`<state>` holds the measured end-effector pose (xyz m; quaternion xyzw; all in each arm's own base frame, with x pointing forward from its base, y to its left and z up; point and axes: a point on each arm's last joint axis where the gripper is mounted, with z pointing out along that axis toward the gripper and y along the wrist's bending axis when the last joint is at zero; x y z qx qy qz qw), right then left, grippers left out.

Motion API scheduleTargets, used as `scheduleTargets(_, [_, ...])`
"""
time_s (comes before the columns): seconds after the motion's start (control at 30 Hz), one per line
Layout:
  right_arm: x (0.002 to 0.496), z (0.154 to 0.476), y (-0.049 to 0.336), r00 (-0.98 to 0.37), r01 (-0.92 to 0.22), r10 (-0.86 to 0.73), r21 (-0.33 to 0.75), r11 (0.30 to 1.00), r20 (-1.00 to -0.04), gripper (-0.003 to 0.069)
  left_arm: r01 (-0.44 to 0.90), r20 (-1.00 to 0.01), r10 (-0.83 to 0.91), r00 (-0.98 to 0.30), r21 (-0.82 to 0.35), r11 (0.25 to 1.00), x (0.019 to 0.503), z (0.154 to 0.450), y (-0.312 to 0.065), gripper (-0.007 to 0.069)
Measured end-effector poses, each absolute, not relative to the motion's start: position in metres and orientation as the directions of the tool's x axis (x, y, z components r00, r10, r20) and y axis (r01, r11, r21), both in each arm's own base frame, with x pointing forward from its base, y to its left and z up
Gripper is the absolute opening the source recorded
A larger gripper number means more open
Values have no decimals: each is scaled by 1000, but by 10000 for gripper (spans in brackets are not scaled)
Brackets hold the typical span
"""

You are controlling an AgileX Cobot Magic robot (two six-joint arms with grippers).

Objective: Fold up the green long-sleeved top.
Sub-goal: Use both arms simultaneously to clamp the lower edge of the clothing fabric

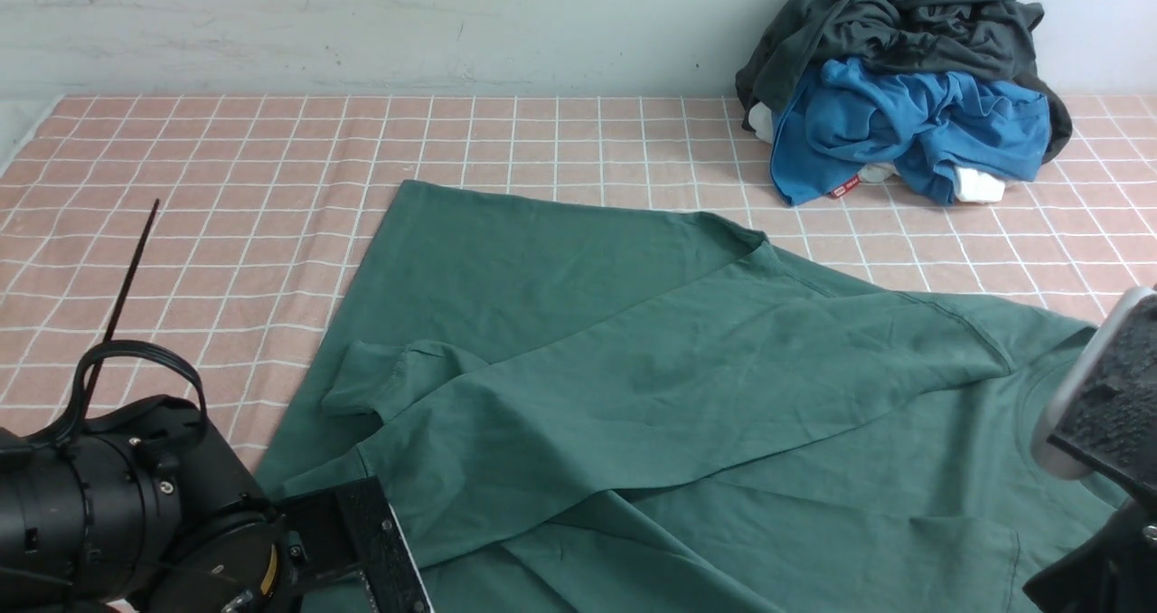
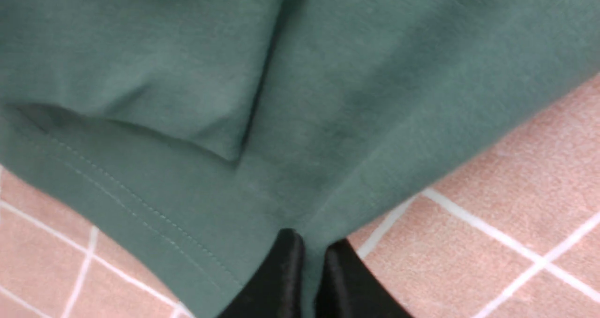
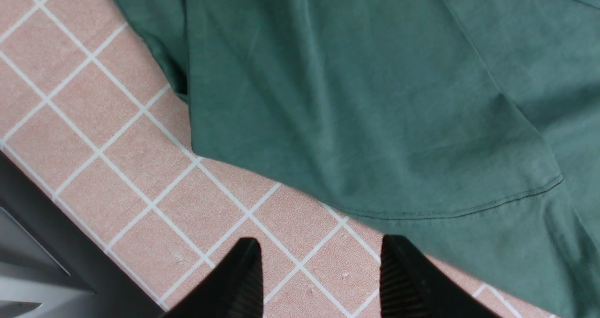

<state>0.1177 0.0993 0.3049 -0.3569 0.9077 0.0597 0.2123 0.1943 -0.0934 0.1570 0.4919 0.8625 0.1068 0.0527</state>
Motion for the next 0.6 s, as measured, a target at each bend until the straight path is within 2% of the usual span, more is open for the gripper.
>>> scheduleTargets(0.17, [119,305,98,-647,-673,-628,-63,737,-432,329,807,19,817,-576,171,565,188,156,-95,20])
scheduleTargets(0.33, [121,306,97,-634,-672,-638,-97,734,-437,329,762,67,760,-647,99,640,179,156,-95,20])
scheduleTargets(0.6, [123,306,95,-601,-689,-670,-142,711,-436,329,709,84,704,-705,89,699,176,157,-94,20])
